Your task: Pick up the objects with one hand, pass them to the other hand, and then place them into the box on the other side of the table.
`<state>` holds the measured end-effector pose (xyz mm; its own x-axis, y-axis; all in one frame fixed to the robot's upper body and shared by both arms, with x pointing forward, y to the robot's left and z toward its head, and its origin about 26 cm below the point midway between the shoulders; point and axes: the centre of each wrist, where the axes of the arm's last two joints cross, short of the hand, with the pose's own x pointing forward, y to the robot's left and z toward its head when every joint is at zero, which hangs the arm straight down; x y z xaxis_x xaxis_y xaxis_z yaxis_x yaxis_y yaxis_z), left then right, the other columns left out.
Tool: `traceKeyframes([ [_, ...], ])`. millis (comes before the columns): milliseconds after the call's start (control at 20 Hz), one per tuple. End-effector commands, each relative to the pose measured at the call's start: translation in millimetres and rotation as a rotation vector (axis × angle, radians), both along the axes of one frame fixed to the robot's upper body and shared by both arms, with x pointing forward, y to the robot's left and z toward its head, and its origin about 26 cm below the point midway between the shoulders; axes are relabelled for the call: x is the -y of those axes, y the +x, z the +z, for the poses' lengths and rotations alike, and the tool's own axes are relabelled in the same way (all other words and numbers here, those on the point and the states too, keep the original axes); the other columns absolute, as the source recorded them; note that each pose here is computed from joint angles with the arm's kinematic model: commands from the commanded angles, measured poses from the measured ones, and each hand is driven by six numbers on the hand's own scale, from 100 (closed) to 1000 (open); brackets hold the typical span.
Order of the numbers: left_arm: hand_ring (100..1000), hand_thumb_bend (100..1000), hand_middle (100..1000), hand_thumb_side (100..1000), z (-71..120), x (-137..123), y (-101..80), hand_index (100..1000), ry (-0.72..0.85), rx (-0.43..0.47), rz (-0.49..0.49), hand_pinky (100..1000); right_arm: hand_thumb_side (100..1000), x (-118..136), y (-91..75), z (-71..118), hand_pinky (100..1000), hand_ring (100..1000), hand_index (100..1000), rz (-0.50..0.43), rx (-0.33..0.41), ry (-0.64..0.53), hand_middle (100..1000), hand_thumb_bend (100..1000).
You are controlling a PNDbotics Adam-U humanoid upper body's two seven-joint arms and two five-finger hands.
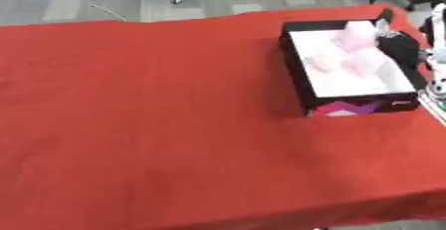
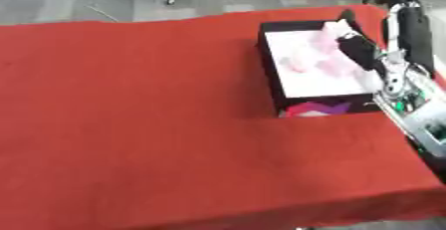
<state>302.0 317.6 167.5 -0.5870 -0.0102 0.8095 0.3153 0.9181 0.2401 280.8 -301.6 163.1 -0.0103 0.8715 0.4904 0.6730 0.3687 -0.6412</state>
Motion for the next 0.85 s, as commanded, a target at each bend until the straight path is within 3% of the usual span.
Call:
traceKeyframes([
  [50,692,100,677,791,6.7,2.3,-4.6,719,0.0,0.043,0.044,740,450,-30.5,-4.9,-9.3,634,993,861,-0.256,0.236,-0.011,741,100],
  [200,693,100,680,800,0.6,7.9,-6.3,724,-0.027,0.038,0.058,740,462,-58.1,-6.5,-21.5,624,989,855,-0.158,0.275,0.033,731,100],
  [400,695,100,683,828,-6.7,11.3,-7.2,729,-0.054,0.016,0.058,740,489,-87.1,-8.7,-29.2,600,983,832,-0.1,0.288,0.111,693,100],
  [600,695,100,685,858,-14.1,14.5,-7.1,745,-0.059,-0.013,0.039,739,508,-104.8,-13.5,-37.4,583,991,823,-0.089,0.252,0.193,677,100],
  [850,699,100,692,902,-25.6,18.6,-4.7,779,-0.071,-0.06,0.002,739,499,-116.4,-17.9,-43.1,576,987,816,-0.108,0.22,0.215,666,100],
])
